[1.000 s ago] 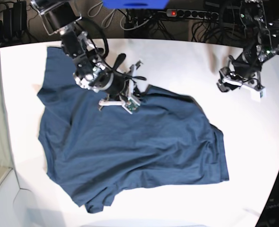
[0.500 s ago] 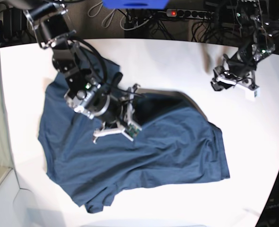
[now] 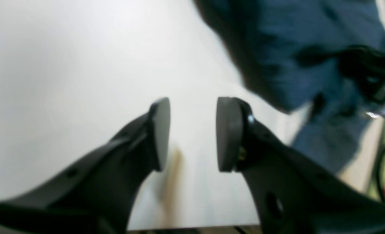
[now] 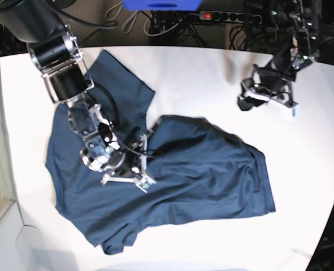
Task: Layout the t-shirt on the table in an organized manner, then fold the t-shirt properly
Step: 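Move the left gripper down to grasp the shirt beside the right gripper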
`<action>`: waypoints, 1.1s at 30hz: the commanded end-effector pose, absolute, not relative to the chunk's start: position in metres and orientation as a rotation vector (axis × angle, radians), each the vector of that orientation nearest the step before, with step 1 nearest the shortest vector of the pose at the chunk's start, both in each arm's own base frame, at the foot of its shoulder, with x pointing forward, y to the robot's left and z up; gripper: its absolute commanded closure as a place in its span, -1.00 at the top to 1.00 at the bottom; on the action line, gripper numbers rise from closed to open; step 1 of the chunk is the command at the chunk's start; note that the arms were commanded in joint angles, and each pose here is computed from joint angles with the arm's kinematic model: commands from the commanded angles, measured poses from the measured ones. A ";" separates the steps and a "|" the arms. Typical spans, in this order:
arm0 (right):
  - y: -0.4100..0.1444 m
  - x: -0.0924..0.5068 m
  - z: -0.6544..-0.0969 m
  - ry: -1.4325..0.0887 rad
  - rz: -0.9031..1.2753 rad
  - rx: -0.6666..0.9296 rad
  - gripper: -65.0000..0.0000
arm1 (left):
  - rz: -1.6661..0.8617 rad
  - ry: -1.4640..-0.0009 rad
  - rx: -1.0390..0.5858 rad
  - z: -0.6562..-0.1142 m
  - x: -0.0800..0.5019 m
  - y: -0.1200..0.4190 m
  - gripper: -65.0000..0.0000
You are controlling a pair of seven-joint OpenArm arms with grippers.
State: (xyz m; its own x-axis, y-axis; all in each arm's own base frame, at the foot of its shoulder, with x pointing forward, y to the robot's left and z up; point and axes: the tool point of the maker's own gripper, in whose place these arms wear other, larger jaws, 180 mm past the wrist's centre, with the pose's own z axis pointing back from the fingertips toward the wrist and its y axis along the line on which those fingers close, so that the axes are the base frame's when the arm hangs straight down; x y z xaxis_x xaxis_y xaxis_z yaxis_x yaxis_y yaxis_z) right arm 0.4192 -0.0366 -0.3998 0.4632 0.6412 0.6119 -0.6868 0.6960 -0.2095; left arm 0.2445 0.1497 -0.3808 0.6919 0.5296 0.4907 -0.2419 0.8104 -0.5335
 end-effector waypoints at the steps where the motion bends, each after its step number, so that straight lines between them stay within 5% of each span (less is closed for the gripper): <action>1: -0.037 0.443 -0.369 -0.815 0.786 0.071 -0.35 | 0.442 -0.691 -0.479 -0.376 0.249 0.142 -0.28; 5: -0.047 0.453 -0.341 -0.921 0.716 0.080 -0.12 | 0.389 -0.673 -0.552 -0.375 0.261 0.105 -0.28; 15: -0.058 0.425 -0.331 -0.976 0.740 0.057 -0.11 | 0.412 -0.626 -0.582 -0.395 0.281 0.039 -0.28; 22: -0.067 0.417 -0.343 -0.943 0.741 0.047 -0.11 | 0.419 -0.771 -0.451 -0.392 0.293 0.050 -0.28; 33: -0.075 0.410 -0.351 -0.922 0.746 0.037 -0.11 | 0.437 -0.724 -0.429 -0.430 0.315 0.045 -0.28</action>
